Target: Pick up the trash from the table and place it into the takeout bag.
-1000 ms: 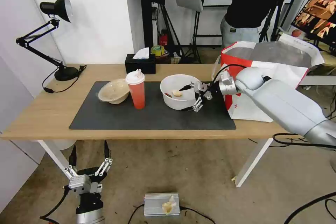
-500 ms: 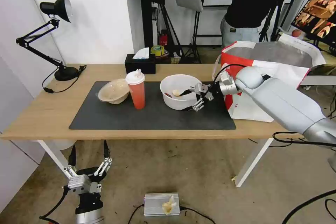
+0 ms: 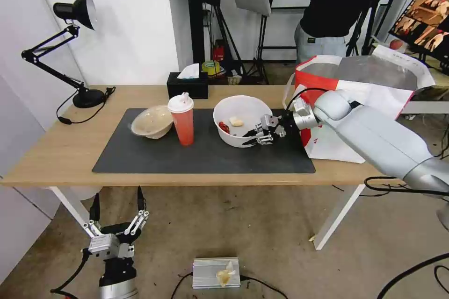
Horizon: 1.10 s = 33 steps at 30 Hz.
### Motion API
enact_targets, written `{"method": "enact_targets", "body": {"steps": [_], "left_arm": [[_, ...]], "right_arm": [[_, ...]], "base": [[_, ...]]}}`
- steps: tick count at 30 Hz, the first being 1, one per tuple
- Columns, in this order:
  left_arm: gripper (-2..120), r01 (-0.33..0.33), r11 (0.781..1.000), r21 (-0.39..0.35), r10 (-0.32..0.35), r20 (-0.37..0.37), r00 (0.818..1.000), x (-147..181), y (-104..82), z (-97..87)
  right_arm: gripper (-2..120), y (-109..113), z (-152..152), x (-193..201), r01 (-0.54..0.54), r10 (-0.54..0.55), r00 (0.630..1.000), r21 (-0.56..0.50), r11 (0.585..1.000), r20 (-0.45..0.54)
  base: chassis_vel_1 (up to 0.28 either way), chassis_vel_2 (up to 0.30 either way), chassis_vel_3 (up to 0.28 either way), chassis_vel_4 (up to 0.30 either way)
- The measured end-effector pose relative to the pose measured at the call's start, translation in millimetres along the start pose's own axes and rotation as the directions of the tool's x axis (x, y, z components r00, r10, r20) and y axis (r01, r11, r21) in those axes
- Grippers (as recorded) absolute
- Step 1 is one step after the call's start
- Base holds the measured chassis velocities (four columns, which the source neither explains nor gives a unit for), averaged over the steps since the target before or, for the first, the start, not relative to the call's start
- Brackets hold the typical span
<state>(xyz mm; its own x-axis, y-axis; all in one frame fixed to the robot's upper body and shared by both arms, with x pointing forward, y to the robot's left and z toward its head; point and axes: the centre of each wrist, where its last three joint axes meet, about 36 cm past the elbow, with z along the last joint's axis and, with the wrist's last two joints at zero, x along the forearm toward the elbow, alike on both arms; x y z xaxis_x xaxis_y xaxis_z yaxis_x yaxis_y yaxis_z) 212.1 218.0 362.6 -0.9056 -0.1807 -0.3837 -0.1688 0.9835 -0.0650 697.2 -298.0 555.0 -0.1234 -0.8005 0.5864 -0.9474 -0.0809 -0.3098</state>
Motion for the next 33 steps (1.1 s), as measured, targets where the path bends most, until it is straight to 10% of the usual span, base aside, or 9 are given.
{"method": "enact_targets", "body": {"steps": [33], "left_arm": [[100,0.003,1.0,-0.001,-0.003,0.013,1.0,0.2,2.3,-0.3]], "right_arm": [[0,-19.3,-30.2,37.7,-0.108,0.106,0.991,0.02,0.994,0.08]], "base": [[0.0,0.0,0.0,0.0]]}}
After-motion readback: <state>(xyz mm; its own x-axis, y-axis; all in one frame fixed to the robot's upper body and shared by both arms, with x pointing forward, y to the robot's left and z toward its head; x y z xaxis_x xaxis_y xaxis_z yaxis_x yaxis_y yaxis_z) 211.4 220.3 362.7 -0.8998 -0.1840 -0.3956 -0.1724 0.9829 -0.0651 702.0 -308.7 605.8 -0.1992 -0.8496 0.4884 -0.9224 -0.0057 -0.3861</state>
